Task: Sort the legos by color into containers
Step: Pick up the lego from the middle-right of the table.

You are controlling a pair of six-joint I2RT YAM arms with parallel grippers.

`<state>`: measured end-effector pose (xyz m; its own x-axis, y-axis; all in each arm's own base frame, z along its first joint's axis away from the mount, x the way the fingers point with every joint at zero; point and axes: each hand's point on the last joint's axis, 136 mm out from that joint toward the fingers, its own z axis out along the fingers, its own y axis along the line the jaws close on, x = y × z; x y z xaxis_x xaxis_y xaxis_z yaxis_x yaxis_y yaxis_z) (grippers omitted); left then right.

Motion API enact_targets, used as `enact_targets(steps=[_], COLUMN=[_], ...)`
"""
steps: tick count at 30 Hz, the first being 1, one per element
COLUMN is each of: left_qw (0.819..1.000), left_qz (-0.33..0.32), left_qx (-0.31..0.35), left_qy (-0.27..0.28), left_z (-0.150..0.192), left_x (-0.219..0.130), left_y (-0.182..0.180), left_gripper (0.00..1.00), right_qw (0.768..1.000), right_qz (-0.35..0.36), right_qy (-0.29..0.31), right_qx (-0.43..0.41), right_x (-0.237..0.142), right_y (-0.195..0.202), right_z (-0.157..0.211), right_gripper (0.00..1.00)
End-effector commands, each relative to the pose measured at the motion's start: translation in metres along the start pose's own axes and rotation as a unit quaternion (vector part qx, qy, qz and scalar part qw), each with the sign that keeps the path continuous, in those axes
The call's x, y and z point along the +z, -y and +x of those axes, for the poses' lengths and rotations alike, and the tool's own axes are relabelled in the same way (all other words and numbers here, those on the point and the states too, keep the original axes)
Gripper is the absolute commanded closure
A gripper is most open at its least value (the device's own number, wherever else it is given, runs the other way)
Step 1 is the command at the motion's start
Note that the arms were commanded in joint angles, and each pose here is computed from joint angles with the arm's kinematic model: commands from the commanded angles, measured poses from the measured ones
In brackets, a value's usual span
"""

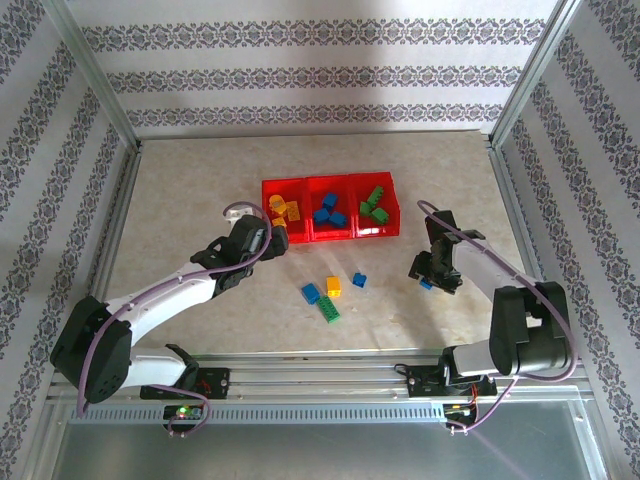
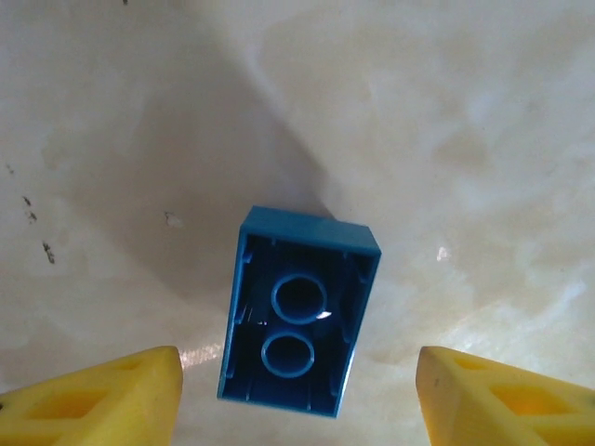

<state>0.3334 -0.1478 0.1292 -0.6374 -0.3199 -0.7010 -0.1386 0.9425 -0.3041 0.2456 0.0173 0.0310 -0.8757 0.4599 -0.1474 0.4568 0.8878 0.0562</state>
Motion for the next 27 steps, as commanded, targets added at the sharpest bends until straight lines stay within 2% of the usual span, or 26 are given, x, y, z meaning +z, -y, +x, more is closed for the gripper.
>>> enact_targets(steps=[1,7,17,27], left_qw=[1.0,1.0,1.0,1.0], left_qz=[-0.002,-0.002,-0.005,-0.003], left_qx=[-0.011,-0.011,-0.01,-0.009], left_qy=[0.012,0.01,0.011,0.006], left_z=[-0.007,-0.007,-0.007,-0.006], left_x=[-0.002,-0.001,-0.001,0.003], left_y=[-0.003,-0.002,-0.003,0.0], left_gripper=[0.0,0.0,0.0,0.0], right_qw=[1.0,1.0,1.0,1.0], right_qz=[0.003,0.011,-0.008,-0.016], right_qy=[0.005,0.0,-0.016,0.02], right_qx=[0.002,0.002,0.002,-0.006], right_x=[0.007,0.017,0.027,0.0], right_y=[0.002,0.002,-0.009,-0.012], right_z=[-0.006,-0.013,-0.016,-0.02], right_gripper=[0.35,0.42,0.63,0.64])
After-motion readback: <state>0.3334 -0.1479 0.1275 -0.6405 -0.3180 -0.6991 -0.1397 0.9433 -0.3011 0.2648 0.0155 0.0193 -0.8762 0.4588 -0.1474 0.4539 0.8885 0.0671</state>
